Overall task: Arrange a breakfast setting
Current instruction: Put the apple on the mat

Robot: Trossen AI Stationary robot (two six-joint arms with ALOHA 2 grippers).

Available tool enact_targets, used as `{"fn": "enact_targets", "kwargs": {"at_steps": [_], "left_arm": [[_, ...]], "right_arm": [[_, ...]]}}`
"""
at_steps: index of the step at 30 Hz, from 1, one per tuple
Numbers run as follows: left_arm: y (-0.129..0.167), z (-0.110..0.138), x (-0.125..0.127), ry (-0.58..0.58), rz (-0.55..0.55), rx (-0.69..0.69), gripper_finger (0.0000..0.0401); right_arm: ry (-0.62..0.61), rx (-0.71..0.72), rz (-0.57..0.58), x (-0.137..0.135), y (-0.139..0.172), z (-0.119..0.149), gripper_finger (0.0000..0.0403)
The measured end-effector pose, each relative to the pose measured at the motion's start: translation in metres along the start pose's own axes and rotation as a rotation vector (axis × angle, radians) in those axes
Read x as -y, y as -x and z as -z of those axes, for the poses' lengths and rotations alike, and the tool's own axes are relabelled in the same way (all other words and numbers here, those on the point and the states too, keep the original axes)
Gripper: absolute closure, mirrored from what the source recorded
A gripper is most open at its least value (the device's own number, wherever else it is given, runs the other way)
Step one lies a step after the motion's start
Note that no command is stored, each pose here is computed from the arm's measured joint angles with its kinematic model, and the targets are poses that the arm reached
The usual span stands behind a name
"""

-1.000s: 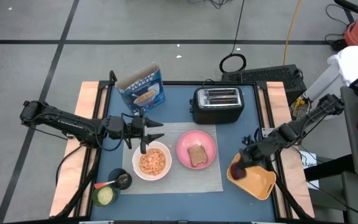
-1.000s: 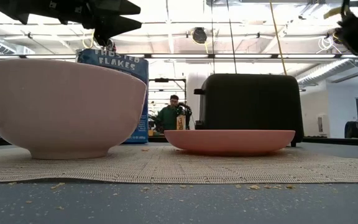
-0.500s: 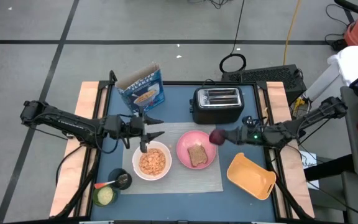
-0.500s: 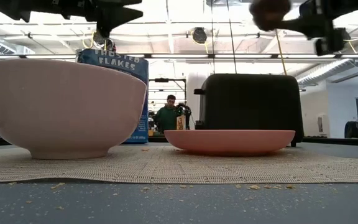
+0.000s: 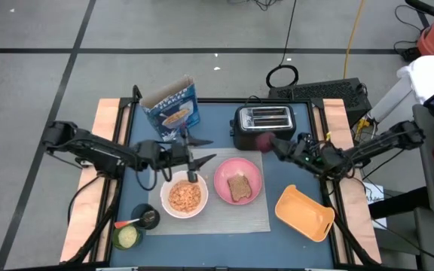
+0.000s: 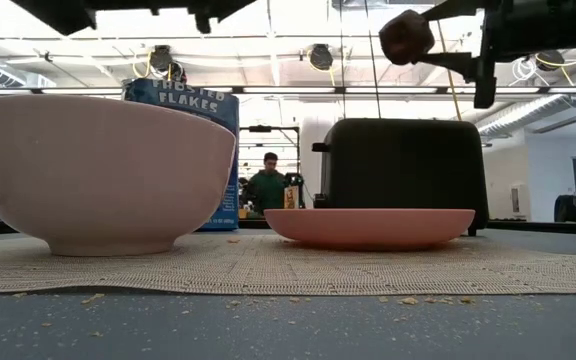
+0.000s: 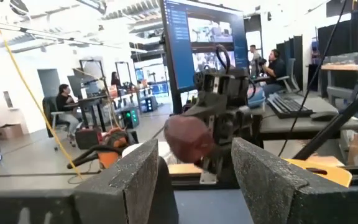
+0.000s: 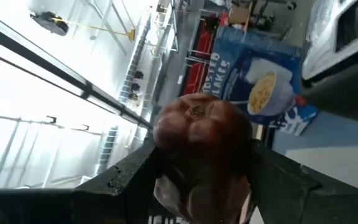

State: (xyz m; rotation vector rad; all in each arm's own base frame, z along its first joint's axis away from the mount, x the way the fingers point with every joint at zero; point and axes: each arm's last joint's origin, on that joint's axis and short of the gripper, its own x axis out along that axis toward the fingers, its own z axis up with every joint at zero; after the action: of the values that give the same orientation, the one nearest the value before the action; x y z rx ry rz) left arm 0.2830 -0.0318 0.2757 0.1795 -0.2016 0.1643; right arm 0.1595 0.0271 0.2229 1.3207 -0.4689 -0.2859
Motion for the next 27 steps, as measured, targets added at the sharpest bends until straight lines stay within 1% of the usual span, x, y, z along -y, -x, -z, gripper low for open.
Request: {"fn": "enact_targets", "kwargs": {"at_steps": [5,8,12,16,18,20,25,27], "left_arm": [[-0.026,-0.009,0.005,0.047,-0.008,0.029,0.019],[-0.039,-0.015,0.007,0.047,-0.01,0.047,0.019],[-0.052,-0.023,0.009,-0.035,-0.002,0.066,0.0189],[-0.062,-0.024,0.012,-0.115,-0.003,0.059,0.0184],[-0.065,-0.023,0.013,-0.144,-0.002,0.056,0.0171],[-0.069,-0.022,0.014,-0.166,-0.002,0.054,0.015],[-0.079,-0.018,0.018,-0.247,-0.002,0.047,0.0075],[-0.082,-0.017,0.019,-0.301,-0.002,0.045,0.0047]], "right_arm": [[0.027,0.026,-0.02,0.0,-0.004,-0.001,0.0188],[0.033,0.035,-0.032,-0.001,-0.005,-0.001,0.0188],[0.028,0.037,-0.04,-0.001,-0.006,0.0,0.0188],[0.019,0.04,-0.05,-0.002,-0.006,0.0,0.0188],[0.014,0.042,-0.054,-0.002,-0.007,0.0,0.0188],[0.012,0.045,-0.055,-0.002,-0.007,0.0,0.0188],[-0.002,0.054,-0.067,-0.002,-0.008,0.001,0.0188],[-0.014,0.073,-0.071,-0.002,-0.009,0.001,0.0188]]}}
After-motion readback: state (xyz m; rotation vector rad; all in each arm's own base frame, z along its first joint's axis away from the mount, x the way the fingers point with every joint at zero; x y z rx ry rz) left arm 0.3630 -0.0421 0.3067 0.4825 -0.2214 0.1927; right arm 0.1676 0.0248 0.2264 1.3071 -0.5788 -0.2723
